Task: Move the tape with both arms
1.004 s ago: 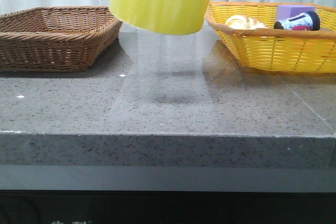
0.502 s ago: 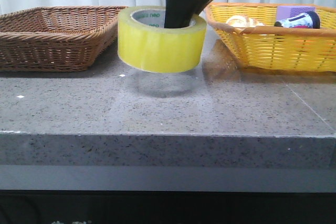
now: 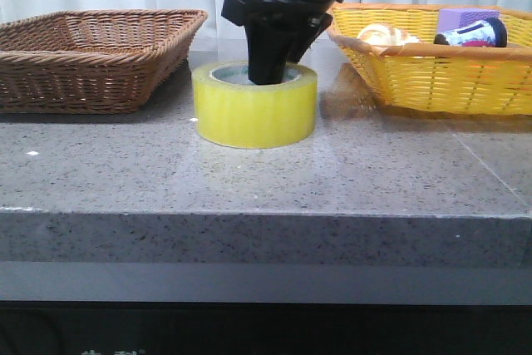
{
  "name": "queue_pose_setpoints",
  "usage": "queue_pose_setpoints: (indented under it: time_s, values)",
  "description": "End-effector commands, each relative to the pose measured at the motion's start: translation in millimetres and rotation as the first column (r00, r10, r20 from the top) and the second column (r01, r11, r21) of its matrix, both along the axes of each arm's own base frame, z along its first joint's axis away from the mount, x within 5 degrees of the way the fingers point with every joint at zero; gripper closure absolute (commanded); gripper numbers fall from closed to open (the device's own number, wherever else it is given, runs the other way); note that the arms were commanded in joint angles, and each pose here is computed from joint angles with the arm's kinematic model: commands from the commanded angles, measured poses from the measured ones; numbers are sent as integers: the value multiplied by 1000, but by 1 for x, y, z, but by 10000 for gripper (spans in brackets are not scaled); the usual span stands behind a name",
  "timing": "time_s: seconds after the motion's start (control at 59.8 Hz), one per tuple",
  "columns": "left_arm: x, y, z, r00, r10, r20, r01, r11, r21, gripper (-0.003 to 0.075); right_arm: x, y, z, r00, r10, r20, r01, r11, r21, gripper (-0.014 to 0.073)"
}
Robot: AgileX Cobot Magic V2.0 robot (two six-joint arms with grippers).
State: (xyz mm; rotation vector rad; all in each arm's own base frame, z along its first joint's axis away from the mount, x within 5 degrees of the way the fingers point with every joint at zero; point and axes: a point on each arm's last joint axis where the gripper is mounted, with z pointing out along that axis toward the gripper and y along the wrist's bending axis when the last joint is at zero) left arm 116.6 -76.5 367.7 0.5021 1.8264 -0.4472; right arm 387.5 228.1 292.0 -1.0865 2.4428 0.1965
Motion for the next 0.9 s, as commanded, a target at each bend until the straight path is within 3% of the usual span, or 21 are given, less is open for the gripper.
queue_pose_setpoints:
  time_s: [0.0, 0.1, 0.218, 0.351, 0.469, 0.703, 0.887]
  values:
    - [0, -1, 17, 997, -3, 75, 8, 998, -64, 228, -6, -4, 39, 995, -7, 99, 1, 998, 63, 137]
    - [0, -1, 17, 997, -3, 75, 8, 998, -64, 228, -8, -2, 51, 995, -15, 98, 5, 995, 99, 141]
    - [0, -1, 17, 997, -3, 75, 8, 998, -64, 228, -20, -4, 77, 993, -45, 106, 23, 979, 203, 141]
    - [0, -1, 17, 997, -3, 75, 8, 998, -64, 228, -37, -18, 110, 987, -105, 123, 61, 946, 319, 141]
    - [0, -1, 17, 997, -3, 75, 8, 998, -64, 228, -56, -38, 130, 974, -146, 172, 75, 927, 367, 141]
    - [0, -1, 17, 997, -3, 75, 8, 998, -64, 228, -119, -79, 147, 938, -222, 267, 85, 893, 443, 141]
    - [0, -1, 17, 997, -3, 75, 8, 998, -64, 228, -169, -105, 145, 901, -271, 340, 71, 864, 499, 141]
